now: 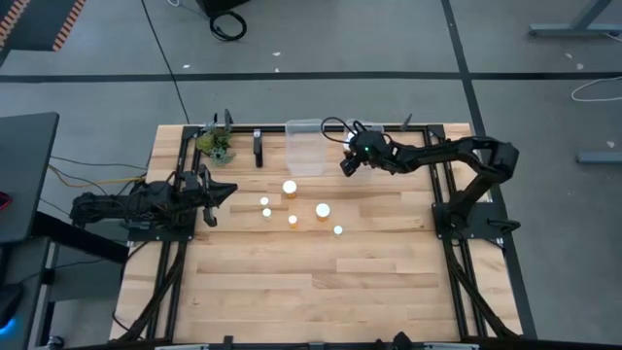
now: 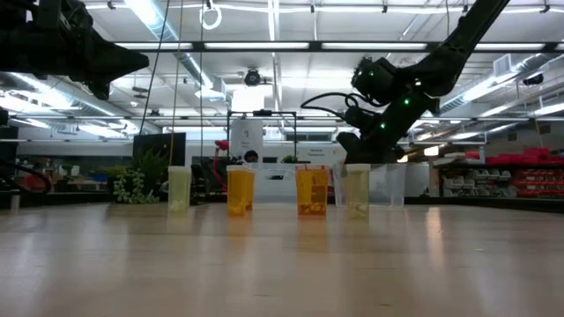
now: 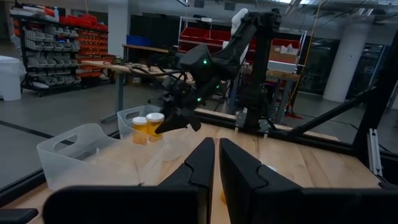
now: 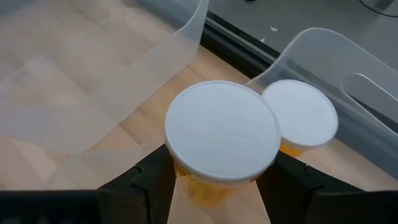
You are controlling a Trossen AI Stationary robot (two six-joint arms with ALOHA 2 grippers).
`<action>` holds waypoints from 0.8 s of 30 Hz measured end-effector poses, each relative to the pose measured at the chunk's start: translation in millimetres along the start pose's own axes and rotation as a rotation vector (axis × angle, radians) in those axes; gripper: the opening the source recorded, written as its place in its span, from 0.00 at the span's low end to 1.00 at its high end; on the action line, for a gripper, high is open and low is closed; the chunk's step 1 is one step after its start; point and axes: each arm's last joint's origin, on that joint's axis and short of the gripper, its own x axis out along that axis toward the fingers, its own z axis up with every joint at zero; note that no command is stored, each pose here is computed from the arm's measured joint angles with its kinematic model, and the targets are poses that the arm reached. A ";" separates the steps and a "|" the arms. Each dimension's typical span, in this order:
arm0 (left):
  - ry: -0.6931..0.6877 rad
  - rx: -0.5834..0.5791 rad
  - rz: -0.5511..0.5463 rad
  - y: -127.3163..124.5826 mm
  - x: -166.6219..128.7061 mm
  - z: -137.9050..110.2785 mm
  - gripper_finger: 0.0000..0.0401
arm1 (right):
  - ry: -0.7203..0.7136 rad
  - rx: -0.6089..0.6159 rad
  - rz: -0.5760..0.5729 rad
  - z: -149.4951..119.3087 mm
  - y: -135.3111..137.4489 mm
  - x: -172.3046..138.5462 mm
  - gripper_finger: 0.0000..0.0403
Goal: Pick and place medicine bottles into bin by pill shape (circle, oval)
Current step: Put the top right big orange pill into the right transparent bin
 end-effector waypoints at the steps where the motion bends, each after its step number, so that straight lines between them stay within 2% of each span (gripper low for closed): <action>1: 0.000 0.000 0.000 0.0 0.0 -0.1 0.08 | 0.004 -0.003 -0.002 0.0 -0.3 -0.9 0.51; 5: 0.000 0.000 0.000 0.0 0.0 -0.1 0.09 | 0.047 -0.023 -0.013 6.0 -1.4 -3.3 0.51; 14: 0.000 0.000 0.000 0.0 0.0 -0.1 0.07 | 0.058 -0.045 -0.029 43.0 -3.1 -8.4 0.51; 24: 0.000 0.000 0.000 0.0 0.0 0.0 0.09 | 0.046 -0.023 -0.029 51.0 -1.6 -10.7 0.51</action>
